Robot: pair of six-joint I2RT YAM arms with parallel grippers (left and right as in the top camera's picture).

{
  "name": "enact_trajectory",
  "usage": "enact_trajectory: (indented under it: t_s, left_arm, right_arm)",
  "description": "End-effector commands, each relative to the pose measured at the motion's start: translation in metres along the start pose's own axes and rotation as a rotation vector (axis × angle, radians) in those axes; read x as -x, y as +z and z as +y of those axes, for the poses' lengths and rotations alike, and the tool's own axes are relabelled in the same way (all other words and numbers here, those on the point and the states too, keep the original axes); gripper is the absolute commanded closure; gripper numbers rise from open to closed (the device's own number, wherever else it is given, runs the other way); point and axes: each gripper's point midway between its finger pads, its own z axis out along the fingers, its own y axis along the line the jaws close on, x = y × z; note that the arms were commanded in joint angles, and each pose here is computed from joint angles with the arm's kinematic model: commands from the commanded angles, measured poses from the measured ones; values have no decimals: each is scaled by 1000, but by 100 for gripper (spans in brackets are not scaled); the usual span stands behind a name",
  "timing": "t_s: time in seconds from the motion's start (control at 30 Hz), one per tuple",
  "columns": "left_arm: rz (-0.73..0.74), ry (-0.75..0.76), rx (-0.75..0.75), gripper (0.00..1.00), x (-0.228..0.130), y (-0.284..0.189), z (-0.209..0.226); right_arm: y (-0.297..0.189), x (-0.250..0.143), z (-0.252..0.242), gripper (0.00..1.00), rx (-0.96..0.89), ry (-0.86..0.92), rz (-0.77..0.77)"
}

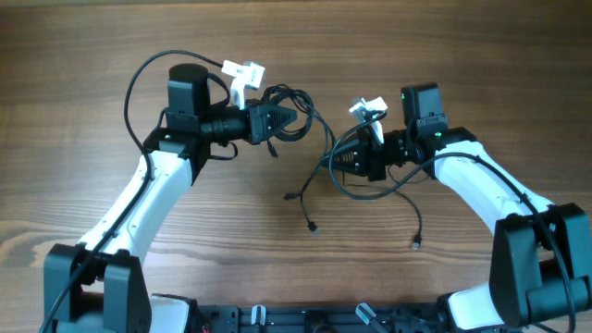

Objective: Untangle cables

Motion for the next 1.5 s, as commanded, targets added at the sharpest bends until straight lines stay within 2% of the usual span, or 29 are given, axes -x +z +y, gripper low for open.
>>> enact_trajectory:
  t_s: [0.0,0.17,0.33,0.53,0.57,0.6,0.63,0.67,0.7,0.77,0.87,1.03,1.07,1.2,1.47]
  left_arm:
    - [25,38,15,96,-7,18,-9]
    - [73,200,-18,96,-23,36,-27]
    - [71,201,-6,96,-22,37,-25]
    - [33,193,69,96,-12,30,-8]
    - [25,184,78,96,-10,28,-5]
    - [17,171,85,96,-7,25,-2]
    - [9,158,91,96,-5,22,1]
    - [4,144,90,96,-4,20,2]
    - [3,137,78,96,-3,17,2]
    - [11,130,15,96,-3,10,-4]
    - [36,162,-65,96,-8,4,-13]
    - [102,188,-186,96,-27,4,-33]
    - [118,205,-219,96,-31,7,-41]
    - [161,227,-261,96,-44,20,-57]
    - [208,247,-288,96,-60,34,-73]
  right_arm:
    - [-1,13,8,96,60,64,-17]
    - [-4,38,-27,96,-146,69,-66]
    - [-12,49,-49,96,-281,93,-117]
    - [-14,36,-58,96,-327,162,-98]
    - [-15,30,-63,91,-353,176,-87]
    - [-17,23,-69,79,-393,193,-72]
    - [-20,14,-77,59,-444,211,-52]
    - [-25,2,-85,12,-507,226,-22]
    - [-35,-12,-96,0,-588,244,17]
    - [-53,-29,-102,0,-655,287,50]
    - [-77,-24,-90,0,-584,262,-1]
    - [-103,22,-34,0,-250,-63,-201]
    - [-104,30,-31,5,-230,-128,-209]
    - [-87,34,-39,17,-254,-107,-168]
    - [-52,30,-33,25,-202,-108,-103]
